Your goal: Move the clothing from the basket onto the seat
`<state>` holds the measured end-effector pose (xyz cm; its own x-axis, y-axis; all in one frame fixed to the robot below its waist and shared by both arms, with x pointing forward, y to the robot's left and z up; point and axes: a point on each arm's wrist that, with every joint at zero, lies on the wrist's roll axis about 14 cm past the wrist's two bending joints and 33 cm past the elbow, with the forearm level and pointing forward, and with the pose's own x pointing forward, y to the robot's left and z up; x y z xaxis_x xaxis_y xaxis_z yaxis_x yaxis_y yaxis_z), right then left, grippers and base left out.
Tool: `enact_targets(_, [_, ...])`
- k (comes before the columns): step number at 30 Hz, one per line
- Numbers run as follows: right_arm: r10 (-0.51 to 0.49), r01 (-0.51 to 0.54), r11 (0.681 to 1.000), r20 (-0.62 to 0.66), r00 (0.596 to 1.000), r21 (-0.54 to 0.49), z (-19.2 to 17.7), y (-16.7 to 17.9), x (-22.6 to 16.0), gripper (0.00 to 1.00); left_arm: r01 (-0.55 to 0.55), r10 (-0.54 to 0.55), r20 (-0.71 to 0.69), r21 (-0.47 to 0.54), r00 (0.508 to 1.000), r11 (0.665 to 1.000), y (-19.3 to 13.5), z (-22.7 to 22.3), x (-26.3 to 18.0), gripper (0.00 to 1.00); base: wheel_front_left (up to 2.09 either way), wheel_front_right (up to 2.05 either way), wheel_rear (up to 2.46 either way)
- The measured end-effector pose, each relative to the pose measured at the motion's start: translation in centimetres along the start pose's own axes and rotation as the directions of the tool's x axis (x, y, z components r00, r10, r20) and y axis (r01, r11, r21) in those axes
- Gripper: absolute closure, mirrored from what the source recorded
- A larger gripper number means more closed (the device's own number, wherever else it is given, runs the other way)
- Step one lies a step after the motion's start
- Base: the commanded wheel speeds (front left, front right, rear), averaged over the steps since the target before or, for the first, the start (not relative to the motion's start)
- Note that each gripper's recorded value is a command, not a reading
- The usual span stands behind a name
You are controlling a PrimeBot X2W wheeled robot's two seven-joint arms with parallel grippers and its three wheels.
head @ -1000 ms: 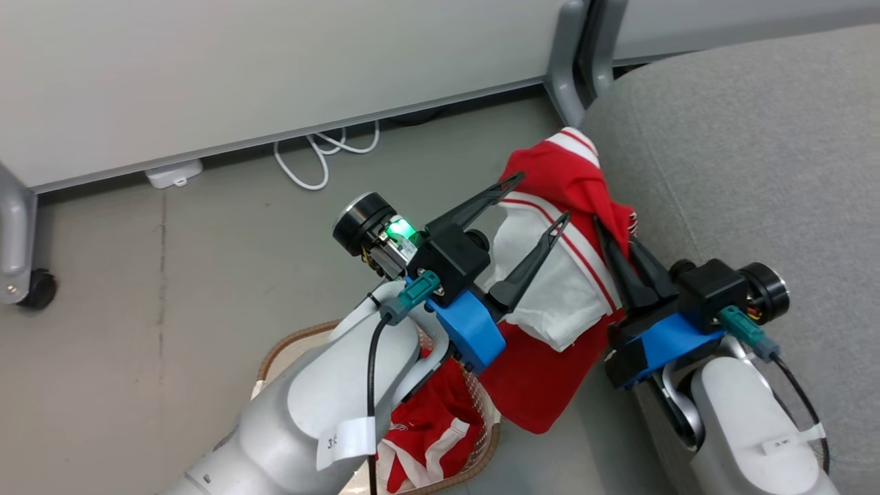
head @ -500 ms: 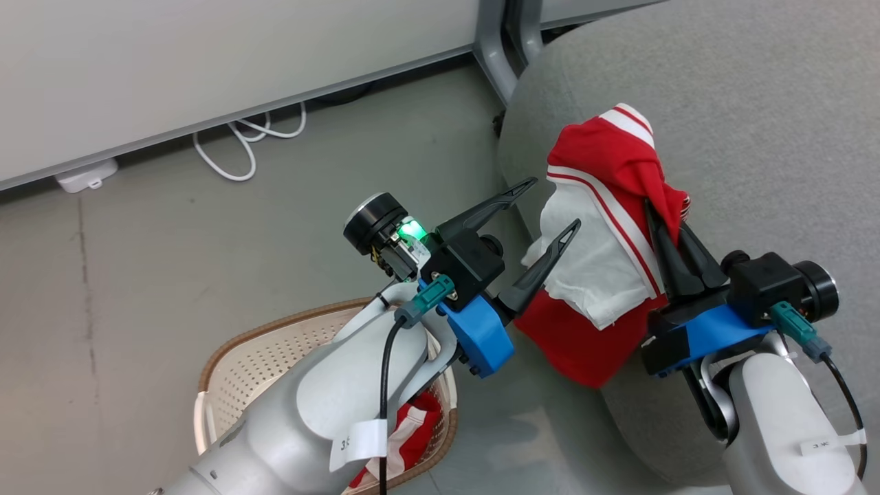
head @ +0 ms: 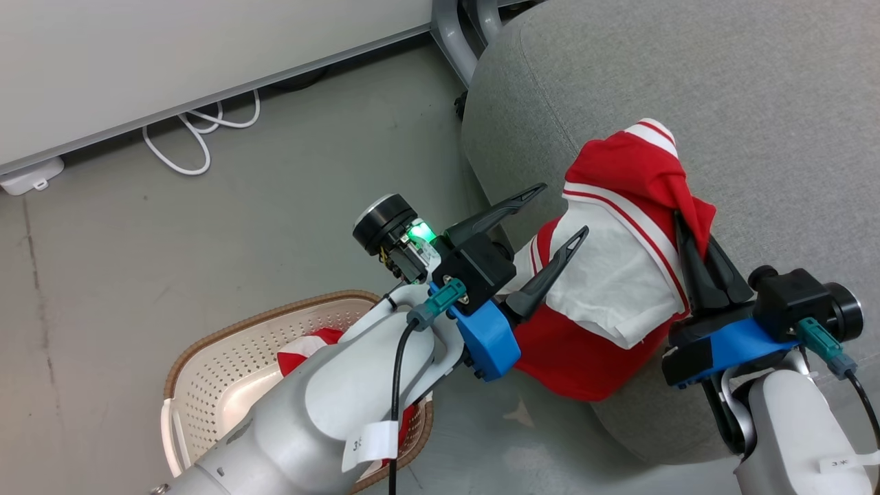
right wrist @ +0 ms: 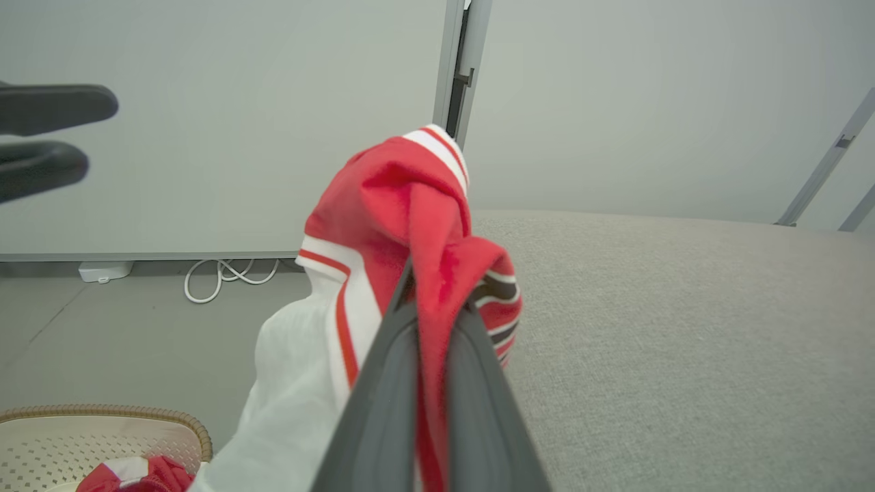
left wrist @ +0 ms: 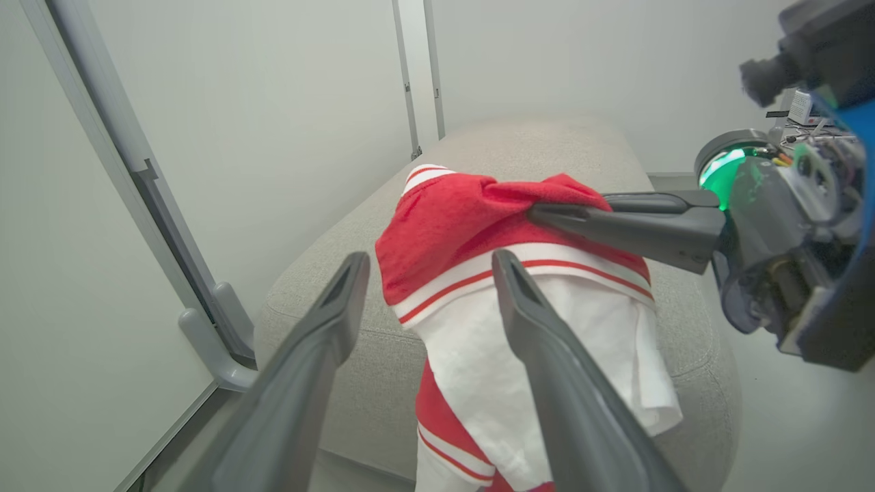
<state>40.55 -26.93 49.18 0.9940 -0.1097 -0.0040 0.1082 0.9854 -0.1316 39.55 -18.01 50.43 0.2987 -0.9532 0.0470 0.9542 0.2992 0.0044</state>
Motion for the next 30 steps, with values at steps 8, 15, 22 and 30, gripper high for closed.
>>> enact_targets(8, [-0.013, 0.013, 1.000, -0.005, 1.000, 0.007, -0.2, -0.2, -0.1, 1.00, 0.002, -0.002, -0.001, -0.005, 1.000, 1.000, 0.0, -0.1, 0.1, 0.00, 0.00, 0.00, 0.00])
enact_targets(15, [-0.013, 0.013, 1.000, -0.006, 1.000, 0.010, -0.3, -0.1, 0.1, 1.00, -0.001, 0.001, -0.001, -0.010, 1.000, 1.000, 0.2, -0.2, 0.1, 0.00, 0.00, 0.00, 0.00])
enact_targets(22, [-0.014, 0.015, 1.000, 0.063, 0.998, -0.022, 1.9, -0.8, 2.8, 1.00, 0.005, -0.005, 0.011, -0.019, 1.000, 1.000, 0.9, -0.7, 0.5, 0.00, 0.00, 0.00, 0.00])
enact_targets(30, [-0.073, 0.102, 0.989, 0.250, 0.965, -0.104, 8.1, -4.8, 8.3, 1.00, -0.007, 0.008, 0.010, -0.036, 1.000, 0.999, 3.5, -2.9, 0.9, 0.00, 0.00, 0.00, 0.00])
